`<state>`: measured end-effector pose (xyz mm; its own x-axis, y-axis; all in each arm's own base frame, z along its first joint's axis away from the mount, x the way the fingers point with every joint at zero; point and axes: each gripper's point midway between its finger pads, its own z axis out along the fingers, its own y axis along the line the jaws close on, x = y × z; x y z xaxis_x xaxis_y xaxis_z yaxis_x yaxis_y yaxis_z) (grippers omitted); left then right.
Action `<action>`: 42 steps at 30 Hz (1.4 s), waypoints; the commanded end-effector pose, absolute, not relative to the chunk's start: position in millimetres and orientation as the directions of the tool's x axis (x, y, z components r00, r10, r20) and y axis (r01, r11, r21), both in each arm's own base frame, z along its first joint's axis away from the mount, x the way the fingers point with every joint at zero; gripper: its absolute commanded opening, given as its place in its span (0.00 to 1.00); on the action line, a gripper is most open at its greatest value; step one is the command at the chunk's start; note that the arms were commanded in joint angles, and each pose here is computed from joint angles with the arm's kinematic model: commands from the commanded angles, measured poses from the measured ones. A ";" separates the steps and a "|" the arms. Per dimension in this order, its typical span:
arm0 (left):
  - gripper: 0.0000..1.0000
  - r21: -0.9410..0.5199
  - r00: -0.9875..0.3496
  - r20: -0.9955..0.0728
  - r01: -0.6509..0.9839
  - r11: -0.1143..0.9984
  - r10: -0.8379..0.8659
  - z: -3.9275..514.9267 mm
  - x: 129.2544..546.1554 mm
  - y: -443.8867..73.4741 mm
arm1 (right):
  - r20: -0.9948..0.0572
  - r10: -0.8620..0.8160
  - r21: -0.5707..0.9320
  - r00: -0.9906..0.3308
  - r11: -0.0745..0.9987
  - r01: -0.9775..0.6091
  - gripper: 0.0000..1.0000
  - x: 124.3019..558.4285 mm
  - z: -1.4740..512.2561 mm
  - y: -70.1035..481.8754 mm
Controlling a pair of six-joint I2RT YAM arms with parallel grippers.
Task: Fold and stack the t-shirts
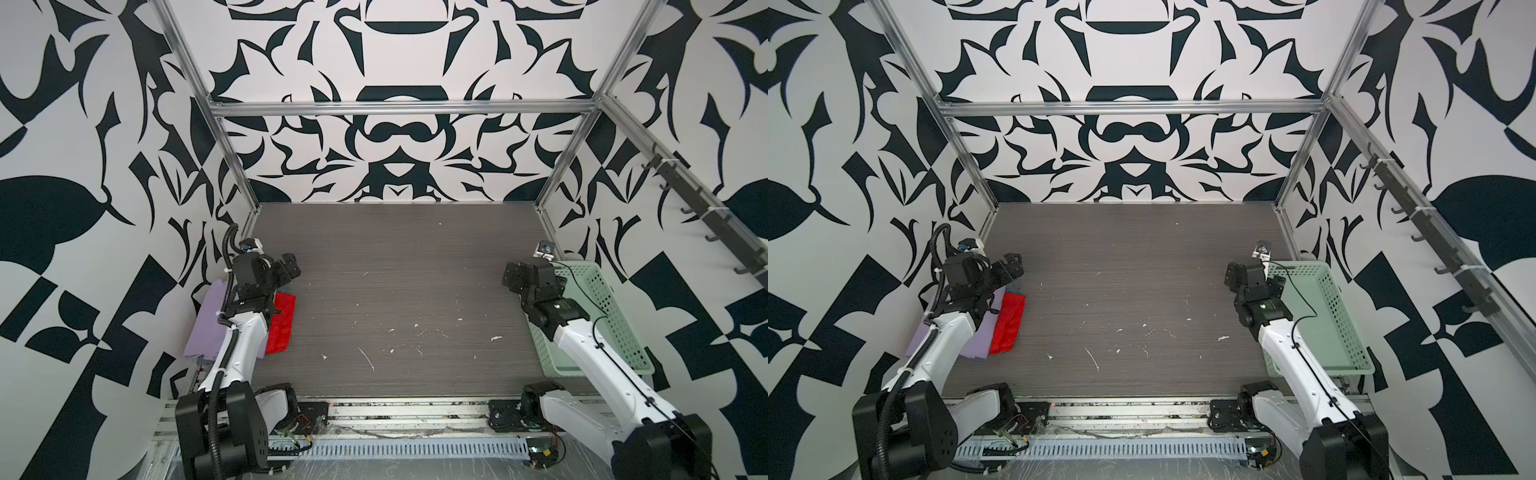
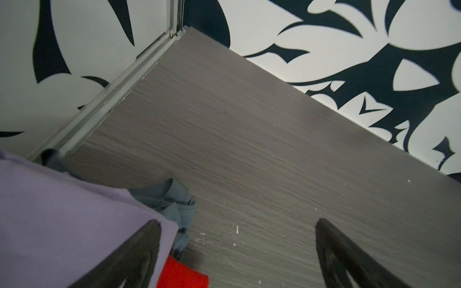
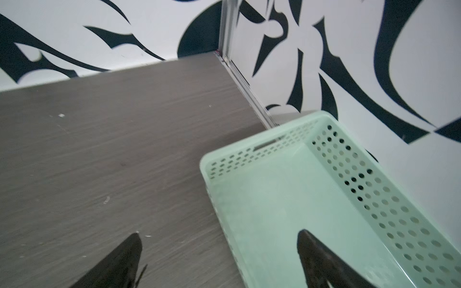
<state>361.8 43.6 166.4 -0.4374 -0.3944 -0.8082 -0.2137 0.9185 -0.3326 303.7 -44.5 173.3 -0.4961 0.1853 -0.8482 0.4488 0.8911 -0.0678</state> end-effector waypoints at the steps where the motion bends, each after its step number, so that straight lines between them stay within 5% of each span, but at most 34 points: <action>1: 0.99 -0.276 -0.333 -0.885 -0.189 0.942 -0.326 182.0 372.6 52.4 | -0.884 0.191 -0.076 -0.426 0.841 0.536 0.99 295.4 171.8 -64.6; 12: 0.99 -0.211 -0.266 -0.921 -0.275 0.938 -0.285 143.6 344.2 67.9 | -0.928 0.087 -0.106 -0.363 0.870 0.481 0.99 307.9 137.1 -61.2; 26: 0.99 -0.239 -0.189 -0.932 -0.320 0.917 -0.309 119.3 359.2 80.0 | -0.969 0.031 -0.053 -0.245 0.943 0.330 0.99 350.8 118.9 -32.9; 42: 0.99 -0.094 -0.294 -0.941 -0.247 0.964 -0.167 90.7 391.0 51.5 | -0.931 -0.017 -0.075 -0.364 0.986 0.146 1.00 385.3 81.2 -5.5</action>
<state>389.9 50.7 94.7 -0.2716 -0.1859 -0.9443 -0.2413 0.9630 -0.1202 386.7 -14.7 97.4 -0.3012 -0.0393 -0.9528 0.2033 0.9735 -0.1045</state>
